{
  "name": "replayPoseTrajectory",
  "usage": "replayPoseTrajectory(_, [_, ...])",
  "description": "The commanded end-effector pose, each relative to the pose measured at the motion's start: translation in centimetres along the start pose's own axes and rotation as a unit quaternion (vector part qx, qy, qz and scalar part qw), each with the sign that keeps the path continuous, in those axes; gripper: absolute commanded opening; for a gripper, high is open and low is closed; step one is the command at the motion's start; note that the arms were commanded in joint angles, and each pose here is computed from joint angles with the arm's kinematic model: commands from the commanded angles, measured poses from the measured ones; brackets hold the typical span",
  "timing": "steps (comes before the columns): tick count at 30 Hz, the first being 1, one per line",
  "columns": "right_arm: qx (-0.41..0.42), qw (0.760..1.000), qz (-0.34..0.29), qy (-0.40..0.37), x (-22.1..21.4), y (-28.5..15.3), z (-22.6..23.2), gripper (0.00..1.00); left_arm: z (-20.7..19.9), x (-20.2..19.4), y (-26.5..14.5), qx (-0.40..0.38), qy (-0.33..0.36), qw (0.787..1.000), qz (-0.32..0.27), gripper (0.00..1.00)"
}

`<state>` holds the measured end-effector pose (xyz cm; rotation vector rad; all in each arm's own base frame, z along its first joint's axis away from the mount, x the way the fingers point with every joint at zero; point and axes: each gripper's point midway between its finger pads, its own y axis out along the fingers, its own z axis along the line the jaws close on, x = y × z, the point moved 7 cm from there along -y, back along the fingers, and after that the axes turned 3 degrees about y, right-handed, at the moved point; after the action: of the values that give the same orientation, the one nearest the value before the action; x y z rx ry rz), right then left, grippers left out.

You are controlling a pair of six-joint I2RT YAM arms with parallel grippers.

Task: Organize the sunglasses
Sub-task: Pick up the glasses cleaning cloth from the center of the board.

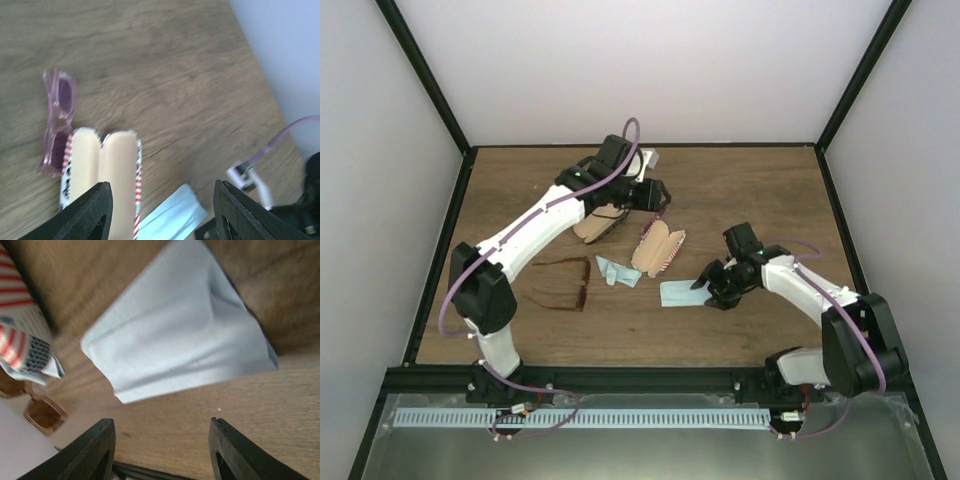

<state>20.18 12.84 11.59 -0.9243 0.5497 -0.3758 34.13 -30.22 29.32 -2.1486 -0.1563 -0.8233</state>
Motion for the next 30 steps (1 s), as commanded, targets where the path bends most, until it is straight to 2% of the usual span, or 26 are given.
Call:
replayPoseTrajectory(1, [-0.021, 0.997, -0.077, 0.014, 1.8, -1.9, 2.3, 0.53, 0.7, -2.3, 0.2, -0.01, 0.004, 0.999, 0.036, 0.58])
replayPoseTrajectory(7, [-0.05, 0.995, -0.085, 0.027, 1.8, -1.5, 0.4, 0.53, 1.7, -2.7, 0.3, 0.003, -0.006, 0.999, 0.036, 0.58])
replayPoseTrajectory(10, [-0.051, 0.993, -0.099, 0.031, 2.2, -1.4, -0.4, 0.6, 1.9, -2.7, 0.4, 0.004, -0.005, 0.999, 0.038, 0.58])
replayPoseTrajectory(12, [-0.053, 0.993, -0.098, 0.036, 2.5, -1.3, -0.8, 0.6, 2.0, -2.9, 0.4, 0.008, -0.005, 0.999, 0.041, 0.58])
replayPoseTrajectory(16, [-0.05, 0.994, -0.096, 0.035, 2.6, -1.1, -1.2, 0.58, 2.2, -3.1, 0.4, 0.015, -0.009, 0.999, 0.041, 0.58])
replayPoseTrajectory(21, [-0.06, 0.994, -0.078, 0.039, 3.1, 0.0, -2.3, 0.44, 2.4, -3.1, 0.4, 0.021, -0.015, 0.999, 0.038, 0.58])
replayPoseTrajectory(30, [-0.056, 0.995, -0.068, 0.034, 3.1, 0.4, -2.4, 0.45, 3.0, -4.4, 0.6, 0.027, -0.027, 0.998, 0.045, 0.58])
